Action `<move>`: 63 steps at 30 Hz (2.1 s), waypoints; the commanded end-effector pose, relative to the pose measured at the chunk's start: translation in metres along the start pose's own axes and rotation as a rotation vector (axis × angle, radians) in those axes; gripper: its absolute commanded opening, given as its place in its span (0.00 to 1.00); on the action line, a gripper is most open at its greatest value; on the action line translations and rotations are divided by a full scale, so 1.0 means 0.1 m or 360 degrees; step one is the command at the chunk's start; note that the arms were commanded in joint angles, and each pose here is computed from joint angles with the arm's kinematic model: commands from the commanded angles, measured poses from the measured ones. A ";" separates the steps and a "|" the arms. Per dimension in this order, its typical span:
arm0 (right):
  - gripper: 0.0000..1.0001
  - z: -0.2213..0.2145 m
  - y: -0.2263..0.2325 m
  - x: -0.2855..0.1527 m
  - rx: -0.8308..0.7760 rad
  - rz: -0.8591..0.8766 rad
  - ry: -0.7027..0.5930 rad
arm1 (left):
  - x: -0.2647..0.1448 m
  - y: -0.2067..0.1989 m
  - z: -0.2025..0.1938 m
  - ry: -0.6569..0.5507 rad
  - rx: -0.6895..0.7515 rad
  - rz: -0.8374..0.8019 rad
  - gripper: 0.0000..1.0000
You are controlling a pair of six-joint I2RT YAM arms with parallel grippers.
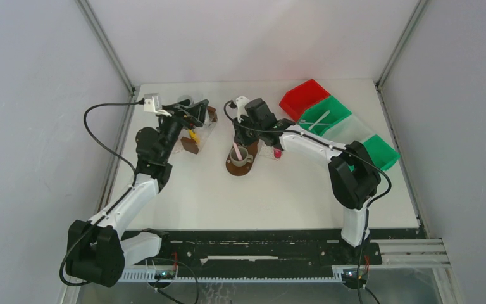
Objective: Prepare toiletry sets of a toothbrush and toothpaste on the tray
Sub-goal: Place the toothbrush in the cup, then pick up the toothbrush from the storage box.
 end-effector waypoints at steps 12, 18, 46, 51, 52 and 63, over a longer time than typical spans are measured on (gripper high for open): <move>0.23 0.31 0.01 -0.16 0.0029 0.0019 -0.0150 | 0.03 -0.14 0.18 -0.0082 0.0029 -0.0085 0.87; 0.24 0.36 0.07 -0.26 0.0031 0.0052 -0.0212 | 0.03 -0.15 0.18 -0.0084 0.0023 -0.0089 0.87; 0.74 0.44 -0.80 -1.86 0.0205 -0.0538 -0.0782 | 0.01 -0.26 0.19 -0.0069 -0.0015 -0.0165 0.87; 0.75 -0.12 -1.54 -1.91 0.0864 -0.0592 -0.0720 | 0.00 -0.27 0.19 -0.0074 -0.0015 -0.0176 0.87; 0.74 -0.23 -1.68 -1.90 0.0948 -0.0676 -0.0692 | 0.00 -0.27 0.20 -0.0077 -0.0017 -0.0177 0.87; 0.56 -0.96 -2.51 -1.61 0.1704 -0.1374 -0.0180 | 0.00 -0.27 0.19 -0.0074 -0.0016 -0.0182 0.87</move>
Point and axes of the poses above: each gripper's point midway between its finger pads, its own x axis out along the fingers, its own y axis along the line the jaws close on, z = x × y, the point moved 1 cm from there along -x, back along the fingers, and after that the axes turned 14 degrees about -x, right-handed, at the moved point
